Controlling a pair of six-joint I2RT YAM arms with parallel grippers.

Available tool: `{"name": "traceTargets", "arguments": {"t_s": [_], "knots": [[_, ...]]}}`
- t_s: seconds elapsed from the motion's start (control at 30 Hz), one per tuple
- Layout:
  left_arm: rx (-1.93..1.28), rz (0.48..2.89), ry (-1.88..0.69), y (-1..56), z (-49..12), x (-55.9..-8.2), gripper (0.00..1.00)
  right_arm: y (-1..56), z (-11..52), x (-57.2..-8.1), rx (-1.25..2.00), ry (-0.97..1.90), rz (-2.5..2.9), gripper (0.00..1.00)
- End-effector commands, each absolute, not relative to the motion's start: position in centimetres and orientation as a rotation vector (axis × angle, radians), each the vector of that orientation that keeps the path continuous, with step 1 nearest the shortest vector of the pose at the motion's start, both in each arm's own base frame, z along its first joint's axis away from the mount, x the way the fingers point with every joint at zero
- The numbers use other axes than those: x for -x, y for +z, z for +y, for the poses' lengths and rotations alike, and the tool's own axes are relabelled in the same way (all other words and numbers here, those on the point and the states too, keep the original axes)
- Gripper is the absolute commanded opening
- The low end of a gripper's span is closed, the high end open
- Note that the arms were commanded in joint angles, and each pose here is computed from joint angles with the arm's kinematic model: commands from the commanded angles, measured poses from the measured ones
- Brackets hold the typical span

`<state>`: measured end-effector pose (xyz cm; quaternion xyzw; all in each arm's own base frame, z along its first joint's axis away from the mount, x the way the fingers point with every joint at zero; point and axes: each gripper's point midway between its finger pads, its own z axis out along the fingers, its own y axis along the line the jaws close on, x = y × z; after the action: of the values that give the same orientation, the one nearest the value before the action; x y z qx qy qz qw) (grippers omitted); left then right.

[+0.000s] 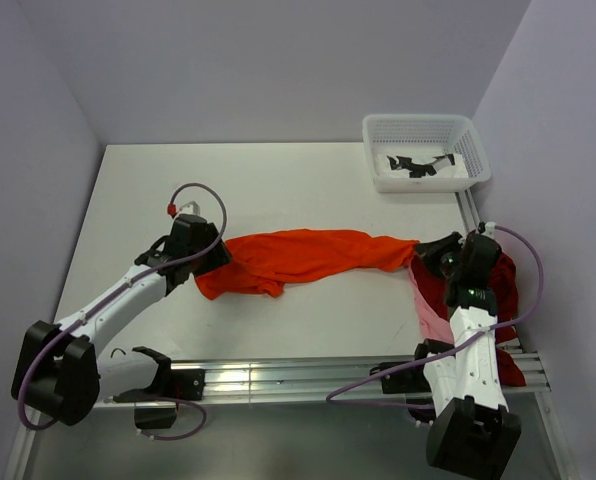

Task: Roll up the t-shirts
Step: Flatten the tshirt

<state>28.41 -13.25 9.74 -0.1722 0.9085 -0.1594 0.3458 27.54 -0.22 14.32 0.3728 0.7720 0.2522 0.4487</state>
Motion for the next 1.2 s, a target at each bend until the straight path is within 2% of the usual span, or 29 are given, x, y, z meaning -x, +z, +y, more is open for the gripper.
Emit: {"name": "traceTargets", "arguments": {"t_s": [0.0, 0.37, 0.43, 0.5, 0.53, 0.6, 0.63, 0.73, 0.93, 1.07, 1.17], "knots": [[0.365, 2.322, -0.521, 11.6, -15.4, -30.5, 0.58, 14.8, -0.2, -27.8, -0.861, 0.63, 1.886, 0.0], [0.358, 2.386, -0.514, 8.6, -16.1, -31.9, 0.57, 14.7, 0.3, -27.7, -0.84, 0.657, 1.897, 0.0], [0.366, 2.373, -0.494, 8.7, -15.9, -32.4, 0.55, 14.7, 0.4, -27.6, -0.834, 0.659, 1.899, 0.0], [0.358, 2.371, -0.494, 8.9, -15.9, -32.6, 0.48, 14.6, 0.3, -27.7, -0.838, 0.654, 1.9, 0.0], [0.353, 2.371, -0.499, 8.9, -16.0, -32.6, 0.39, 14.6, 0.3, -27.7, -0.837, 0.648, 1.904, 0.0], [0.346, 2.365, -0.517, 9.2, -16.2, -32.7, 0.32, 14.6, 0.2, -27.7, -0.836, 0.647, 1.907, 0.0], [0.347, 2.368, -0.515, 9.2, -16.2, -32.7, 0.21, 14.6, 0.3, -27.7, -0.836, 0.649, 1.906, 0.0], [0.347, 2.371, -0.514, 9.5, -16.1, -32.5, 0.0, 14.6, 0.4, -27.7, -0.837, 0.657, 1.904, 0.0], [0.37, 2.303, -0.457, 11.8, -14.6, -32.2, 0.0, 14.8, 0.4, -27.8, -0.835, 0.661, 1.907, 0.0], [0.375, 2.194, -0.482, 16.4, -13.9, -31.6, 0.0, 16.3, 0.8, -28.0, -0.813, 0.696, 1.896, 0.0], [0.383, 2.1, -0.506, 20.4, -13.3, -31.2, 0.0, 19.5, 1.2, -28.2, -0.738, 0.71, 1.872, 0.0]]}}
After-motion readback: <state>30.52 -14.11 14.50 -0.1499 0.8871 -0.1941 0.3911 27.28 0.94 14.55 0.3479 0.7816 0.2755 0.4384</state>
